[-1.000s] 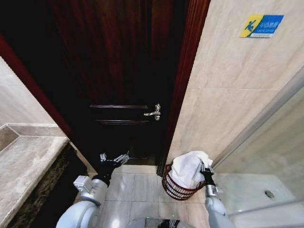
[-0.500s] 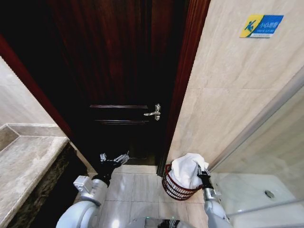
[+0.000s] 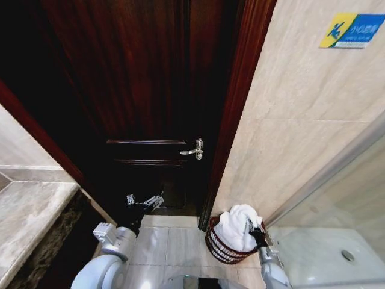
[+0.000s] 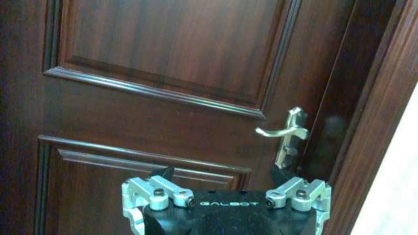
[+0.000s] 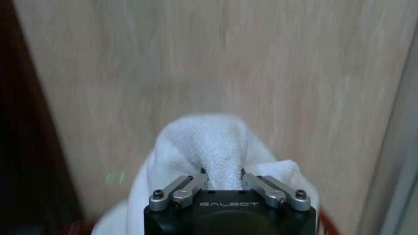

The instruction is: Discard the used towel into the hamper.

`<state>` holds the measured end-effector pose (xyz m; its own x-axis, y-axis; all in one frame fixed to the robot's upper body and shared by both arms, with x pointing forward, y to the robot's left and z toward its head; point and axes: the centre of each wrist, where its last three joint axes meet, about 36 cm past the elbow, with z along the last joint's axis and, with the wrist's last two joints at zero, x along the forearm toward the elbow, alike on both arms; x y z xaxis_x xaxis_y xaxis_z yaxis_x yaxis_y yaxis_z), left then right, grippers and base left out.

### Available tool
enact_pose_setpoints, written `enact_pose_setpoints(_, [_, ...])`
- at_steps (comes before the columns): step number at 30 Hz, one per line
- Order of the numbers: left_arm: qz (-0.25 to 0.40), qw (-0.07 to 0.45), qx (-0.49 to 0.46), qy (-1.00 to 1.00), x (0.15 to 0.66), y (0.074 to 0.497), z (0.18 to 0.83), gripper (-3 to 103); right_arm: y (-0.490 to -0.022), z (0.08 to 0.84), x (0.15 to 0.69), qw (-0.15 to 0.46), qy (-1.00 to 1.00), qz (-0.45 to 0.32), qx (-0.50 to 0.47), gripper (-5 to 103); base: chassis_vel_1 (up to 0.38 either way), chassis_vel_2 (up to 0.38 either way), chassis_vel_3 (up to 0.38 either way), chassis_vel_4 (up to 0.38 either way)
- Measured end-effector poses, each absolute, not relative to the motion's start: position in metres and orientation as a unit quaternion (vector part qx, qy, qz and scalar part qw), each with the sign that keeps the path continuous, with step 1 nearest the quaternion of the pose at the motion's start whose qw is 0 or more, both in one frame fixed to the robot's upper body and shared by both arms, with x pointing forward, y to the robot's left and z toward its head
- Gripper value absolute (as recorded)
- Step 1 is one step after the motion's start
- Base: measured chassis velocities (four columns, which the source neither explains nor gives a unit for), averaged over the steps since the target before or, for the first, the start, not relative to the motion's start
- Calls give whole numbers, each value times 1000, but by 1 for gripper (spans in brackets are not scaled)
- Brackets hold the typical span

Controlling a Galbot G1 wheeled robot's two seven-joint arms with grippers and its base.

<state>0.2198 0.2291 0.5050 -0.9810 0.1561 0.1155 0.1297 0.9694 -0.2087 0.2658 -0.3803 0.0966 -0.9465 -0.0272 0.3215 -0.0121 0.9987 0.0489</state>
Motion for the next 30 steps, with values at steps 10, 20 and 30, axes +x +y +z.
enact_pose_setpoints(10, [101, 66, -72, -990, 220, 229, 505, 99, -390, 81, 283, 220, -974, -43, 43, 12, 17, -10, -10, 13])
enact_pose_setpoints(20, [101, 66, -72, -990, 220, 229, 505, 99, -366, 74, 314, 275, -959, -61, 32, 12, 0, 0, 0, 0])
enact_pose_setpoints(30, [101, 66, -72, -990, 220, 229, 505, 99, -360, 61, 330, 349, -935, -47, 41, 12, 0, 0, 0, 0])
